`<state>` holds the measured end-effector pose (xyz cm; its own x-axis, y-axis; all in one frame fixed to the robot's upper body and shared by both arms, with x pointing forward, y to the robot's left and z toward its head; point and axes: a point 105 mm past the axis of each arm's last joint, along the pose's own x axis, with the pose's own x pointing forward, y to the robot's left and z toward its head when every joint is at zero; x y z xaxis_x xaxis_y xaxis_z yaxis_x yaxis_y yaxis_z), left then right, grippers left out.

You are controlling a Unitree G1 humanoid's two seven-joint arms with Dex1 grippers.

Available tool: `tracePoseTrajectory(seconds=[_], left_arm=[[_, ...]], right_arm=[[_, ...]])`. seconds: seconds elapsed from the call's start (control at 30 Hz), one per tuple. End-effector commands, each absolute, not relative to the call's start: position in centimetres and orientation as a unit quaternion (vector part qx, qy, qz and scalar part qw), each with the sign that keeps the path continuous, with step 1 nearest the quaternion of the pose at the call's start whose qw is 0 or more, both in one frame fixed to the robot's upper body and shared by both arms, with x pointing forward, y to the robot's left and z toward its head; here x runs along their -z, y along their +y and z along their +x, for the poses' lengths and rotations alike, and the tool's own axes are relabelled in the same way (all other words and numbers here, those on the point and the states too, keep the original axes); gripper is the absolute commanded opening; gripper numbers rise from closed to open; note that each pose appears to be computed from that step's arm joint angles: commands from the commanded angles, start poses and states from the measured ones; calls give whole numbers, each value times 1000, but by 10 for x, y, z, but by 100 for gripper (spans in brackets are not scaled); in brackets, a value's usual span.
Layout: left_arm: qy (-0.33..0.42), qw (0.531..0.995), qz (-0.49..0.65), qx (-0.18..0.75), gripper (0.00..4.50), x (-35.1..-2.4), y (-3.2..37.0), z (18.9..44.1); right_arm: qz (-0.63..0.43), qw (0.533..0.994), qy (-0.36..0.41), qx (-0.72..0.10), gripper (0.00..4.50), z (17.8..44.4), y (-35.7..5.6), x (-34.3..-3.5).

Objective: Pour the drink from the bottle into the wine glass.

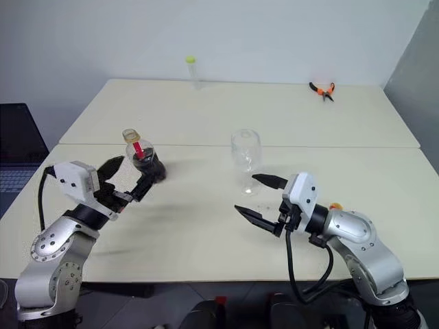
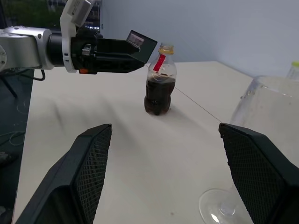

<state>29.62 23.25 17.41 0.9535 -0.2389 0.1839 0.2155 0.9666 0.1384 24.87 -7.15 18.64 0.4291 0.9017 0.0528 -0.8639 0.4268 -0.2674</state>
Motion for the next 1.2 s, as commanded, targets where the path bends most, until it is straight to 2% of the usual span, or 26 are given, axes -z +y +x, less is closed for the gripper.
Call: tracePoseTrajectory(seconds=[0.03,0.1,0.27,0.5,0.67,0.8,0.9,1.0,1.1,1.2], left_arm=[[-103,990,75,55,450,-170,246,302],[-88,993,71,20,450,-162,254,311],[-66,996,56,7,450,-155,263,339],[-35,997,57,34,450,-153,262,374],[-23,998,41,46,450,-149,262,389],[-20,998,36,51,357,-150,262,397],[-33,996,30,71,271,-157,256,401],[-52,993,38,95,208,-170,249,402],[-75,985,64,142,157,-187,234,398],[-109,966,111,207,131,-212,205,393]], right_arm=[[-98,827,-115,-542,391,243,-67,-202],[-93,824,-116,-546,391,244,-65,-207],[-86,822,-119,-550,391,246,-62,-213],[-88,824,-125,-546,391,247,-62,-220],[-89,829,-130,-537,391,249,-63,-224],[-89,833,-135,-530,394,250,-64,-225],[-87,836,-139,-524,394,250,-65,-226],[-89,838,-144,-519,394,249,-65,-227],[-90,841,-149,-512,394,247,-65,-229],[-81,852,-152,-494,394,248,-69,-230]])
